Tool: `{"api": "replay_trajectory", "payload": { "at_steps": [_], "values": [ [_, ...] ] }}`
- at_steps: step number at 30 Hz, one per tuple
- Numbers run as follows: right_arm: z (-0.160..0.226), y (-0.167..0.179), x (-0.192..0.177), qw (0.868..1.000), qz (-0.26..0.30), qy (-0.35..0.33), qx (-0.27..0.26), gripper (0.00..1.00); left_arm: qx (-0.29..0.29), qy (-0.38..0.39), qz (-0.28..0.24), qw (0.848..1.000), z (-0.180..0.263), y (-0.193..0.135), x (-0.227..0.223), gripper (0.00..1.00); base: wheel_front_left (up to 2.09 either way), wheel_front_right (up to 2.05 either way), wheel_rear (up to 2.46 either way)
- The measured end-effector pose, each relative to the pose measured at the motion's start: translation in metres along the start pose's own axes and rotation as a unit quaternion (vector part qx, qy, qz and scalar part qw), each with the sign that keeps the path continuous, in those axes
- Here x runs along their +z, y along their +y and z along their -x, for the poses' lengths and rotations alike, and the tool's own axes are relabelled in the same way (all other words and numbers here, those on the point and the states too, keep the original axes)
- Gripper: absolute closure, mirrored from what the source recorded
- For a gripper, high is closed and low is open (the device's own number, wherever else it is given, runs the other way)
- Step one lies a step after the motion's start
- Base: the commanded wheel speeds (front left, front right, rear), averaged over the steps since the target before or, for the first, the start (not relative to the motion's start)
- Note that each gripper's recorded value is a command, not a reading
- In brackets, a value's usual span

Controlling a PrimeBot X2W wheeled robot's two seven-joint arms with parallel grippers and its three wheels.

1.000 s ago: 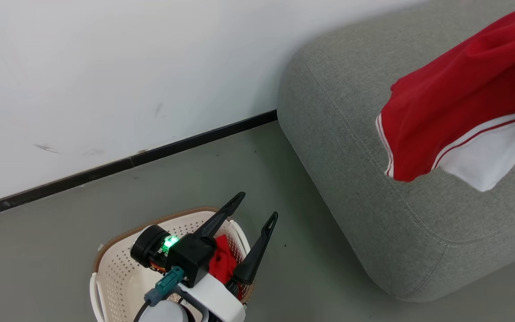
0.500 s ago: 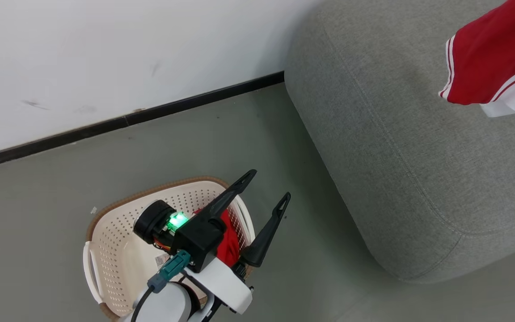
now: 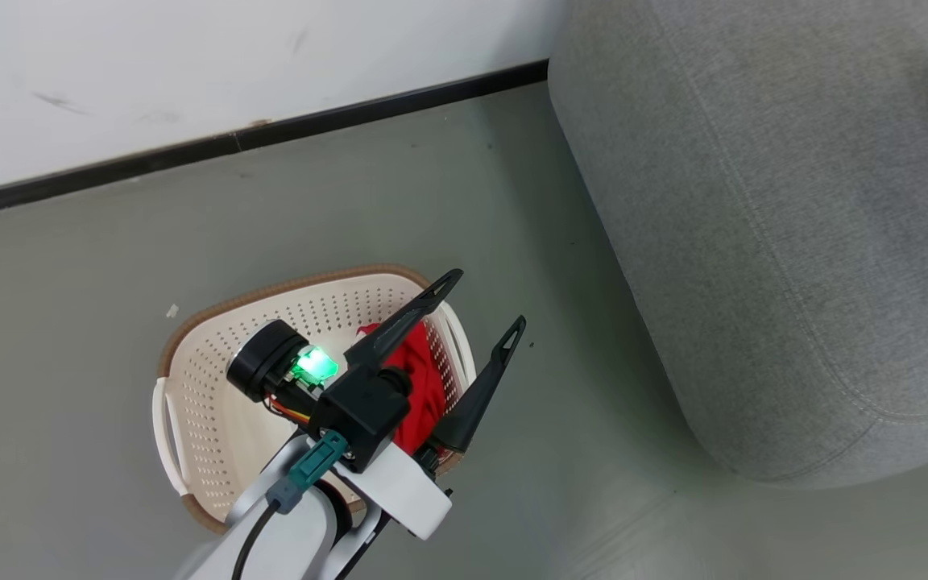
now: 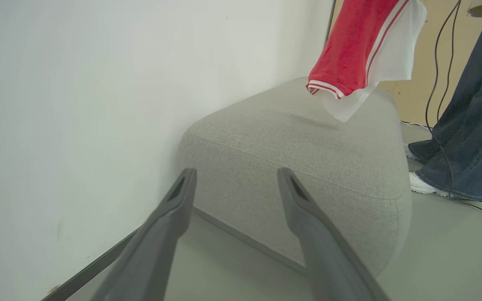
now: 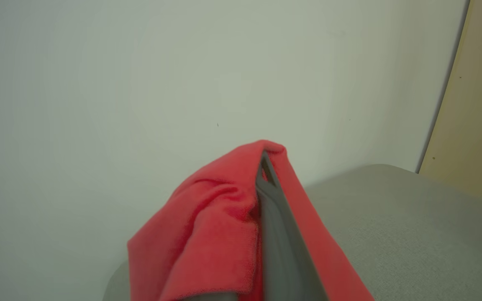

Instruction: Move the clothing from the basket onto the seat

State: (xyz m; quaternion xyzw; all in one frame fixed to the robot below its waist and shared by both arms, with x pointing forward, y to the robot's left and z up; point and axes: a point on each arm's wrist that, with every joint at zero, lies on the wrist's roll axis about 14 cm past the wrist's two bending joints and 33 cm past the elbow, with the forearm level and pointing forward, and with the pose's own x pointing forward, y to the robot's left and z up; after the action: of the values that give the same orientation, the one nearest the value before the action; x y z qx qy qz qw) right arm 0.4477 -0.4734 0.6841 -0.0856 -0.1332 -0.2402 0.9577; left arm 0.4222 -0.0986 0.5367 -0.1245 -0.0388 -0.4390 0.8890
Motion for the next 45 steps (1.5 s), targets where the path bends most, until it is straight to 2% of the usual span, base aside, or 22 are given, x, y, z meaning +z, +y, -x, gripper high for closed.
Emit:
{"api": "replay_trajectory", "payload": {
  "at_steps": [10, 22, 28, 33, 34, 35, 36, 45],
  "values": [
    [-0.007, 0.008, -0.055, 0.999, 0.013, 0.039, -0.007, 1.0, 0.0, 0.007, 0.007, 1.0, -0.002, 0.012, -0.011, 0.0, 0.0, 0.0, 0.0],
    [0.02, 0.072, -0.169, 0.987, -0.017, 0.158, 0.029, 1.0, 0.007, 0.016, 0.004, 1.0, -0.004, 0.03, -0.025, 0.0, 0.0, 0.0, 0.0],
    [0.034, 0.105, -0.204, 0.979, -0.03, 0.195, 0.054, 1.0, 0.015, 0.02, 0.006, 1.0, -0.004, 0.039, -0.032, 0.0, 0.0, 0.0, 0.0],
    [0.044, 0.112, -0.223, 0.974, -0.024, 0.215, 0.063, 0.56, 0.015, 0.026, 0.004, 1.0, -0.004, 0.045, -0.039, 0.0, 0.0, 0.0, 0.0],
    [0.045, 0.114, -0.225, 0.974, -0.024, 0.217, 0.065, 0.27, 0.017, 0.026, 0.003, 1.0, -0.005, 0.046, -0.039, 0.0, 0.0, 0.0, 0.0],
    [0.046, 0.115, -0.226, 0.973, -0.024, 0.219, 0.066, 0.03, 0.018, 0.025, 0.003, 1.0, -0.005, 0.048, -0.04, 0.0, 0.0, 0.0, 0.0],
    [0.047, 0.117, -0.227, 0.973, -0.026, 0.22, 0.068, 0.0, 0.019, 0.026, 0.003, 0.999, -0.005, 0.049, -0.041, 0.0, 0.0, 0.0, 0.0],
    [0.057, 0.121, -0.228, 0.971, -0.014, 0.225, 0.085, 0.0, 0.018, 0.027, 0.015, 0.999, -0.008, 0.047, -0.044, 0.0, 0.0, 0.0, 0.0]
  ]
}}
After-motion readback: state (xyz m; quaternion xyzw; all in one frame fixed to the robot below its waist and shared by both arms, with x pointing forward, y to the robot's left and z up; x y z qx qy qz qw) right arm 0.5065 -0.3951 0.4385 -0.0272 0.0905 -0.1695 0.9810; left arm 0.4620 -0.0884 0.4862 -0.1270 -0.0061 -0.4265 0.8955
